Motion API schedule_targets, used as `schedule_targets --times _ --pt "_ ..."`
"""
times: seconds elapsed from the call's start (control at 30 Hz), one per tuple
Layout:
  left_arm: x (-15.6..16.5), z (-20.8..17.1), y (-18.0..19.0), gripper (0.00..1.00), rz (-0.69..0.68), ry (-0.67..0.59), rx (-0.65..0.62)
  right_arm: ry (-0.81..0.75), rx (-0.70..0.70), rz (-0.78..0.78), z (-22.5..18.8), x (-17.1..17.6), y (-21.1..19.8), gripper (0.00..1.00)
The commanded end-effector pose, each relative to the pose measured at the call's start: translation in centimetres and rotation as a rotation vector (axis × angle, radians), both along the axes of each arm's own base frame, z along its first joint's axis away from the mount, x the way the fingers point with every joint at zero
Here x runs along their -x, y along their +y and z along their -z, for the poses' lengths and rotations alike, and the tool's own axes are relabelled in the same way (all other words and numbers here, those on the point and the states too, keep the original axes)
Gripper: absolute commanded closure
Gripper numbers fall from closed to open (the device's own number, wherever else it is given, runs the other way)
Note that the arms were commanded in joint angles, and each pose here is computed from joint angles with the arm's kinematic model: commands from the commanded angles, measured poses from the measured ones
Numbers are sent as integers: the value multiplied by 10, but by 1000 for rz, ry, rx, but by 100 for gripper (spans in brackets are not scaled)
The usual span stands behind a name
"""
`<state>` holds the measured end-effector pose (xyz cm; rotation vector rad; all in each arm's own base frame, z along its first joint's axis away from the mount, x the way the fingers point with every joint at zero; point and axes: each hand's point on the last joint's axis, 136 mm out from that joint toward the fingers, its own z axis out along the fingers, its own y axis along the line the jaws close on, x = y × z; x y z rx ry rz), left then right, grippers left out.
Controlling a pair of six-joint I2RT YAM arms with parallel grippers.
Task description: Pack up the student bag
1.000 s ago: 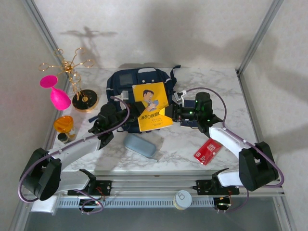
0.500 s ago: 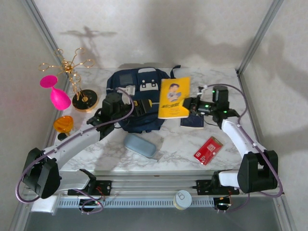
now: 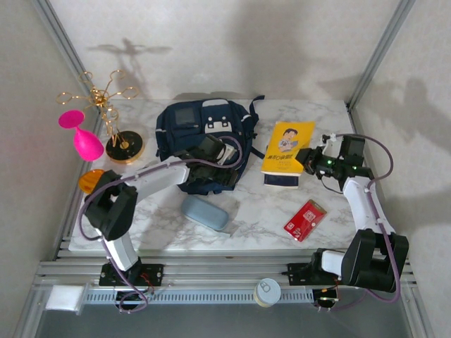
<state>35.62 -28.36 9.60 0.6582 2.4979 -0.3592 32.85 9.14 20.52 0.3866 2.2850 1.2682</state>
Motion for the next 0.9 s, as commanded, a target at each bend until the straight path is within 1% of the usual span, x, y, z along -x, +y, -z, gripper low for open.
schedule_targets --times 0.0,0.03,0.17,0.23,0.33,0.4,0.47,0.57,0.6,0.67,0.87 --pt "-17 0 13 22 -15 -48 -107 -74 -17 -57 -14 4 5 100" --pt "-21 4 13 23 -21 -47 -112 -71 -17 -57 -13 4 5 100" --pt "-29 21 20 33 -32 3 -135 -76 -34 -56 -14 2 6 100" --pt "-33 25 25 44 -43 15 -144 -81 -35 -54 -16 2 6 100" --pt "-43 17 25 60 -46 7 -122 -81 -32 -51 -15 2 5 100" --pt "-48 11 22 74 -34 12 -103 -68 -39 -52 -13 2 6 100" --pt "-51 6 19 82 -25 11 -95 -66 -42 -54 -13 2 6 100" --pt "-55 -2 12 87 -12 18 -65 -67 -36 -51 -14 2 5 100" --pt "-57 -9 8 91 -6 16 -44 -64 -38 -51 -13 3 6 100" --pt "-59 -23 2 95 0 6 -13 -55 -54 -60 -13 5 8 100" --pt "-72 -74 -2 98 -17 -81 29 -29 -56 -99 -10 15 15 100"
